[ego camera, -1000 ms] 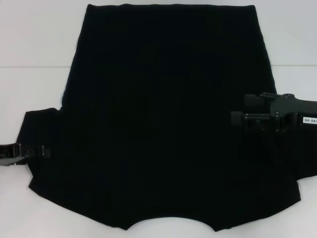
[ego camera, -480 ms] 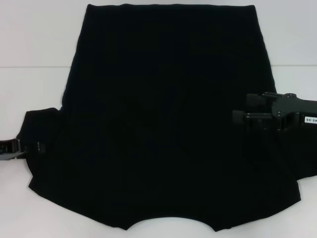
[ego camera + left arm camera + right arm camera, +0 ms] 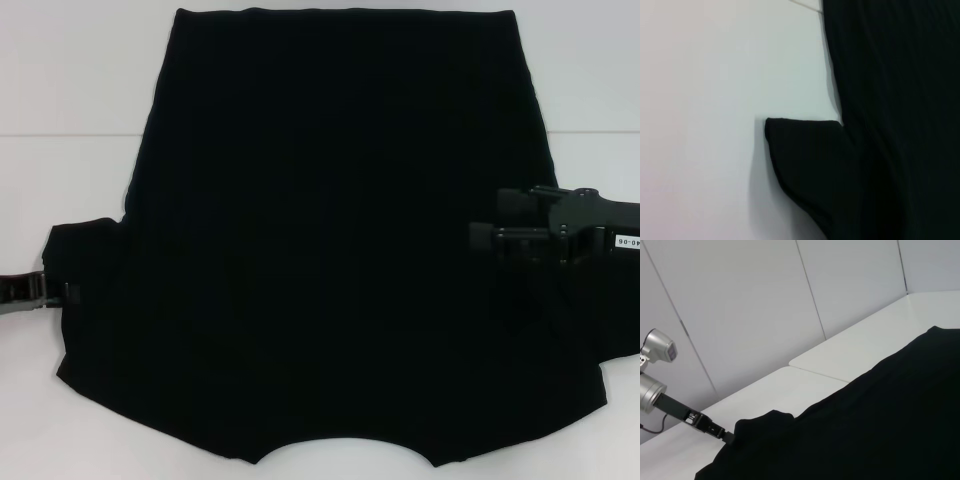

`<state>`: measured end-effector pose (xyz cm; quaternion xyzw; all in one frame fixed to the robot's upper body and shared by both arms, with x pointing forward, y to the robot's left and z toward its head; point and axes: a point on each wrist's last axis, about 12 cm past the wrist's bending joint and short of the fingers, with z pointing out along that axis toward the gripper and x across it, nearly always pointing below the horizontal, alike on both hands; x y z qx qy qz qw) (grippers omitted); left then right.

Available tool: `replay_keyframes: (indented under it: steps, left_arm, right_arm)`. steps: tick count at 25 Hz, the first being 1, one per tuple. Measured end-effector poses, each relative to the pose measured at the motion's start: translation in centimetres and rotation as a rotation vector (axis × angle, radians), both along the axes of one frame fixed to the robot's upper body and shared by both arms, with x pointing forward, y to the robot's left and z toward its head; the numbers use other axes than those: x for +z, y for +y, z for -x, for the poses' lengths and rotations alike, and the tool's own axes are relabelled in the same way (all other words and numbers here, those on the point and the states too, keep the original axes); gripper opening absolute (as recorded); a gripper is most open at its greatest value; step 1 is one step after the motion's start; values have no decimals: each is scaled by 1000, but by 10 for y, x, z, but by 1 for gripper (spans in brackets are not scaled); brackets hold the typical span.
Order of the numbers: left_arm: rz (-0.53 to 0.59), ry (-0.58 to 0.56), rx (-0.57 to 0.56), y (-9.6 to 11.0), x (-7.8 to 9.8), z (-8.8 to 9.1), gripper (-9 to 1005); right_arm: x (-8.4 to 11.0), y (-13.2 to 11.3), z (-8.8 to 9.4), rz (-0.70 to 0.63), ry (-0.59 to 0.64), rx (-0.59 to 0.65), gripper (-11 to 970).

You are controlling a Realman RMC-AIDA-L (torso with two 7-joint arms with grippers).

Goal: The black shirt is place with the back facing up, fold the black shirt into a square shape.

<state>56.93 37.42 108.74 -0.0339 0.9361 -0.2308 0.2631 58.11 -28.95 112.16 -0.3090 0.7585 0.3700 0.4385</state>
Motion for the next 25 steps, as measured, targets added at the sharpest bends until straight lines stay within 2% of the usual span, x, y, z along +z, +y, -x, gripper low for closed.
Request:
replay_keyframes:
  steps: [5,8,13,25]
  left_arm:
    - [-7,-10,6,0,0,-2,272]
    - [-9,-13,8,-1,0,-3,36]
    - [-20,-22,20,0,-1,-5,-1]
    - [-115,-93,128,19,2,-14,2]
  right_arm:
    - [0,-1,0,-4,-2,-5,931]
    - [-1,-2,1,-7,0,-11,931]
    - [-2,-4,2,-11,1,-20,931]
    - [-5,-2,4,-22,6,-24,931]
